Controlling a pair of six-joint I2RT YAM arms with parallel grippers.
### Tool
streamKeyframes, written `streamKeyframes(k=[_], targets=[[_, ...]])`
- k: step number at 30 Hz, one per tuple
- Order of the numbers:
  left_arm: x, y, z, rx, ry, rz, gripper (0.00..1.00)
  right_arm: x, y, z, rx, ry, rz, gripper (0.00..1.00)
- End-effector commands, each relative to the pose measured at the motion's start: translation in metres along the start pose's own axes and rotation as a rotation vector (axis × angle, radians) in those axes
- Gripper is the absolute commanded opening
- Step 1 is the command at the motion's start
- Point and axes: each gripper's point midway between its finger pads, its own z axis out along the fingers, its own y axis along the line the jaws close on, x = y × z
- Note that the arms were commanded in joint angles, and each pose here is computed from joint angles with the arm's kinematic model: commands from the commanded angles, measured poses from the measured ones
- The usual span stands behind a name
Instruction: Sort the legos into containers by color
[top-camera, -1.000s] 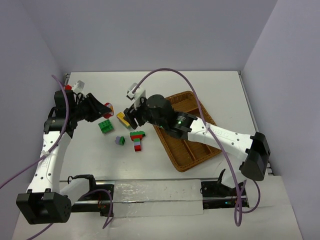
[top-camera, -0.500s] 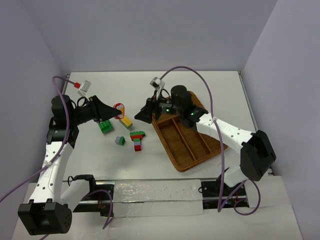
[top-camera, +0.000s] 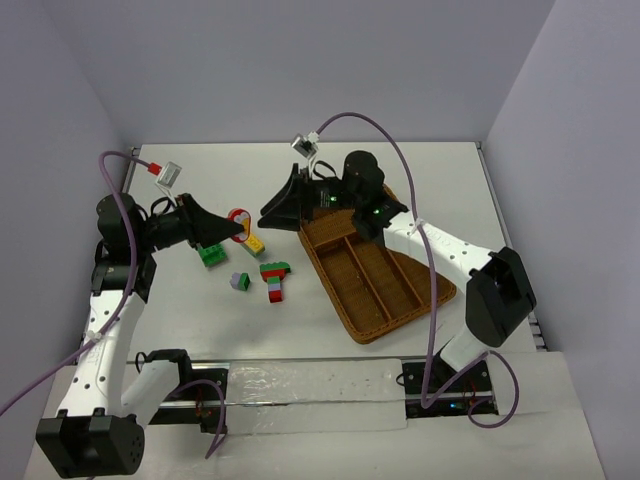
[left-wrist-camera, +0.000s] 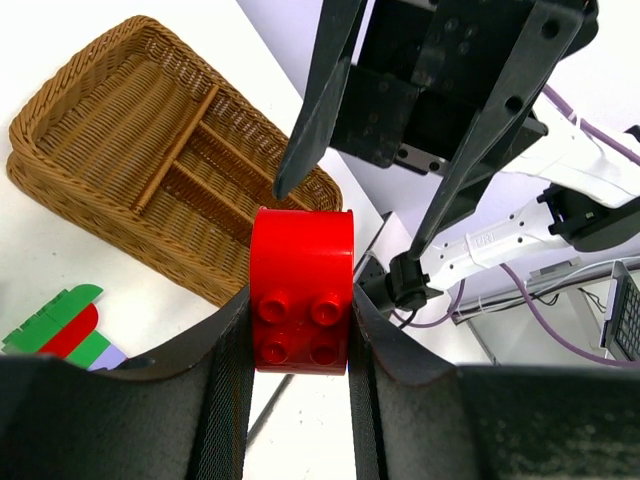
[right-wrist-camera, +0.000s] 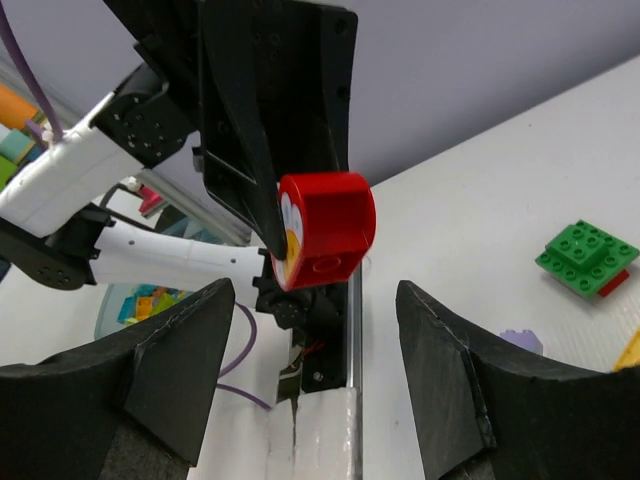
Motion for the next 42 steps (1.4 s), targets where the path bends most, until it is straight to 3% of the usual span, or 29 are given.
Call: streamKeyframes(k=[1,9,17,23,26,27,28,29,31,32,33,35,42], targets=[[-0.002,-0.008,0.001,0.046,0.006,0.066,0.0,-0.022,0.02,0.011,-0.079,-0.019,-0.051,0.73],[0.001,-0.008,0.002,0.054,0.014,0.063,0.0,-0.028,0.008,0.033,-0.088,0.0,-0.031,0.72],[0.001,-0.007,0.003,0.053,0.016,0.066,0.0,-0.019,0.014,0.044,-0.139,0.039,-0.031,0.51],[-0.001,-0.007,0.004,0.052,0.012,0.071,0.0,-0.011,0.017,0.043,-0.188,0.066,-0.011,0.47],[-0.003,-0.006,0.004,0.044,0.007,0.075,0.0,-0.007,0.019,0.041,-0.204,0.067,-0.002,0.24],[-0.005,-0.005,0.005,0.035,0.004,0.077,0.03,-0.006,0.018,0.041,-0.199,0.065,0.002,0.15],[-0.006,-0.002,0.005,0.018,0.002,0.075,0.13,-0.006,0.018,0.04,-0.193,0.063,0.002,0.06],[-0.007,0.0,0.006,0.005,0.002,0.075,0.18,-0.006,0.016,0.04,-0.185,0.06,0.004,0.03],[-0.007,0.005,0.006,-0.022,0.014,0.061,0.72,-0.008,0.007,0.038,-0.135,0.039,0.016,0.0],[-0.007,0.006,0.006,-0.031,0.014,0.061,0.79,-0.009,0.003,0.037,-0.11,0.028,0.021,0.0],[-0.007,0.006,0.005,-0.038,0.013,0.062,0.95,-0.011,-0.005,0.034,-0.076,0.012,0.029,0.0],[-0.009,0.006,0.005,-0.047,0.002,0.07,0.99,-0.017,-0.015,0.029,-0.014,-0.023,0.044,0.0],[-0.014,0.017,0.003,-0.131,-0.031,0.057,0.99,-0.033,-0.085,-0.03,0.328,-0.194,0.121,0.0]])
